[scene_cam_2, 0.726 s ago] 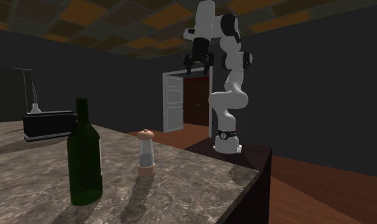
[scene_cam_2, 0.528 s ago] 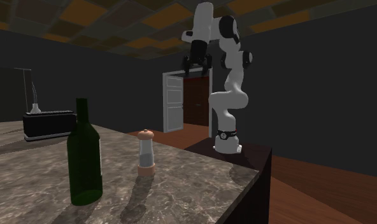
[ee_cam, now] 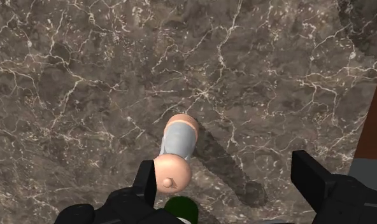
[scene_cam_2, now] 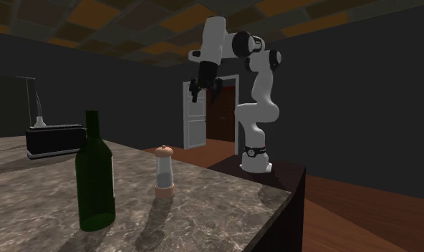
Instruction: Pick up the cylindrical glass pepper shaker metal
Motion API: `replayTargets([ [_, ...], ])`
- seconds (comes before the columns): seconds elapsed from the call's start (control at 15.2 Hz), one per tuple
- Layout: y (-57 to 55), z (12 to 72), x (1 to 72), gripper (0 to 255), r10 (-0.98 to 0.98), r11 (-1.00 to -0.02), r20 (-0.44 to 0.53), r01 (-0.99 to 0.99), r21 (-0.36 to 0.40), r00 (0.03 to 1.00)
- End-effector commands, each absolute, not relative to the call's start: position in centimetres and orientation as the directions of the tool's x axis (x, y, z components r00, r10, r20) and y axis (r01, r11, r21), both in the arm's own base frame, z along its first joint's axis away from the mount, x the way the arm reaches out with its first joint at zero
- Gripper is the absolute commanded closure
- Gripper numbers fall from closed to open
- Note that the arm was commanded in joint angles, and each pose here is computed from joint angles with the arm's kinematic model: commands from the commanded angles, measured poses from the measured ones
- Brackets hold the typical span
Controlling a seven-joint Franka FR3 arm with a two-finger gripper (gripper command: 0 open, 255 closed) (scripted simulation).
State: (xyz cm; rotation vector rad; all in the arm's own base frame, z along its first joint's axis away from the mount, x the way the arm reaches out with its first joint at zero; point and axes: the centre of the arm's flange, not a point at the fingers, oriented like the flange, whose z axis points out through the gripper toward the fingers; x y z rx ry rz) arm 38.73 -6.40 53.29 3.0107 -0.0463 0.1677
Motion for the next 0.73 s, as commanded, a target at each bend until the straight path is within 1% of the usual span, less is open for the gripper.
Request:
replayTargets([
  [0.0, -7.1, 51.4, 40.4, 0, -0.024, -0.990, 0.110, -0.038, 0.132, 0.994],
  [0.66, -11.8, 42.0, 48.4, 0, -0.027, -0.984, 0.087, -0.041, 0.173, 0.996],
])
